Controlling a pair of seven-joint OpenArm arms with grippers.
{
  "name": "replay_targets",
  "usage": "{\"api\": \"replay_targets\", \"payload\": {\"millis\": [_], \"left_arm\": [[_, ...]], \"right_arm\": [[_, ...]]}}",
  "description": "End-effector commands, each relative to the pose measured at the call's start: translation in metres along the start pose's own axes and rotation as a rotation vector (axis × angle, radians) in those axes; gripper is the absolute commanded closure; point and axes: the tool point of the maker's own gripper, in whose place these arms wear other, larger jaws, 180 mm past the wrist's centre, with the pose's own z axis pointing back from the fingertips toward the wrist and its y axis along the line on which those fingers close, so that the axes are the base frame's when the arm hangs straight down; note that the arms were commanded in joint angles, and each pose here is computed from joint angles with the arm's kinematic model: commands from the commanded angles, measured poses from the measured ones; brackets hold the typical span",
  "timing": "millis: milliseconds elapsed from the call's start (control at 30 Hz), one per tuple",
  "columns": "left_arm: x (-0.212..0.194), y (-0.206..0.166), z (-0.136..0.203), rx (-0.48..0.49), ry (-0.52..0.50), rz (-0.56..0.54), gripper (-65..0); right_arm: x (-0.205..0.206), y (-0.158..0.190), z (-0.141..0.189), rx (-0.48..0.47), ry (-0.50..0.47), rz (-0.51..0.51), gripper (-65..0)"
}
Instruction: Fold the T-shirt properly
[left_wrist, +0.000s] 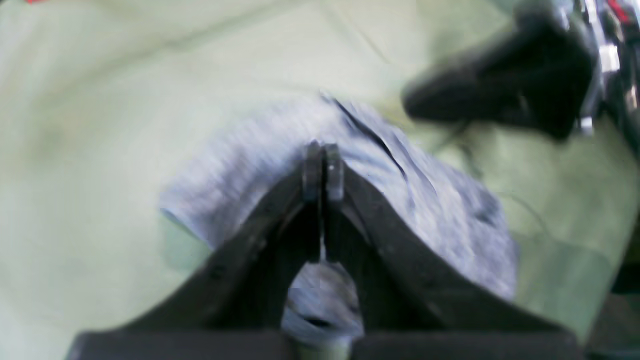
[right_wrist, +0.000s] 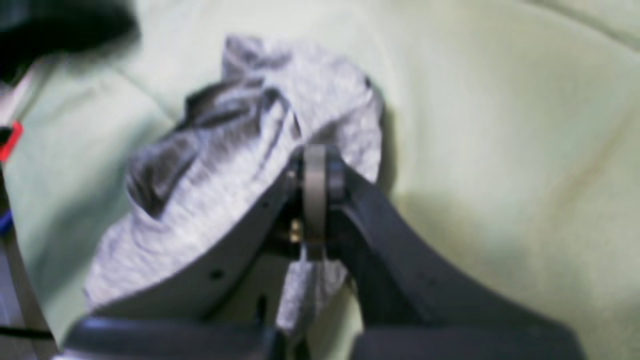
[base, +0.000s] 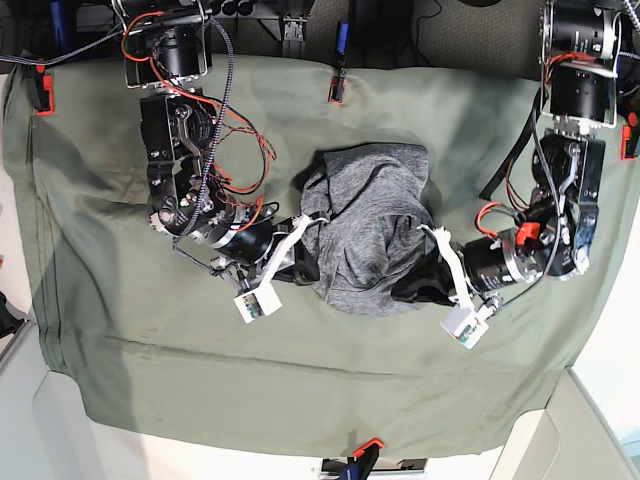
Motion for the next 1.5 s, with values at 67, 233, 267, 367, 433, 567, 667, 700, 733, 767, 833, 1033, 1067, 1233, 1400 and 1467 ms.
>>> {"api": "replay_targets", "payload": {"millis": [67,233,267,367,433,567,667,700,733,767,833,1033,1067,1233,1400,1467], "left_arm": [[-0.010,-0.017,0.005,-0.034,-0.016,0.015,0.0],[-0.047,-0.029,0.010,-0.041,0.041,0.078,0.0],[-0.050,-0.029,0.014,-0.034,0.041,0.085,0.0],[-0.043,-0.037,0.032,-0.022,-0.009,0.093,0.0],[-0.041,-0.045,0.047,-0.006,-0.021,0.072,0.0],[-0.049,-0.066,0.076,0.009,0.016,0.058,0.0],[-0.067,-0.080,0.095,0.010,0.048,0.103,0.0],[-0.077,-0.084,0.101,0.014,0.071,0.122,0.0],[-0.088,-0.088,0.107,0.019,0.099,0.146,0.0],[-0.101,-0.092,0.113,0.023,0.129,0.172,0.0],[-0.127,-0.105,0.126,0.022,0.196,0.225,0.0],[-0.203,-0.164,0.166,-0.026,0.439,0.362,0.0],[-0.217,-0.172,0.174,-0.023,0.493,0.372,0.0],[-0.282,-0.202,0.200,-0.047,0.703,0.450,0.0],[-0.356,-0.217,0.215,-0.032,0.928,0.482,0.0],[-0.387,-0.211,0.218,0.039,1.034,0.503,0.0]], "right_arm": [[0.033,-0.009,0.015,-0.026,-0.087,0.010,0.0],[0.040,-0.019,0.053,-0.062,-0.171,-0.040,0.0],[0.039,-0.020,0.061,-0.070,-0.185,-0.056,0.0],[0.029,-0.026,0.088,-0.096,-0.212,-0.086,0.0],[0.017,-0.030,0.107,-0.121,-0.205,-0.087,0.0],[-0.020,-0.036,0.140,-0.168,-0.131,-0.092,0.0],[-0.050,-0.037,0.163,-0.192,-0.063,-0.110,0.0],[-0.061,-0.037,0.171,-0.201,-0.038,-0.117,0.0],[-0.073,-0.037,0.180,-0.210,-0.006,-0.125,0.0],[-0.087,-0.036,0.188,-0.217,0.033,-0.134,0.0],[-0.113,-0.032,0.206,-0.222,0.108,-0.162,0.0],[-0.180,0.010,0.251,-0.154,0.301,-0.264,0.0],[-0.195,0.017,0.258,-0.151,0.350,-0.284,0.0],[-0.256,0.043,0.284,-0.136,0.557,-0.381,0.0],[-0.315,0.053,0.300,-0.150,0.731,-0.446,0.0],[-0.340,0.058,0.303,-0.149,0.810,-0.465,0.0]]}}
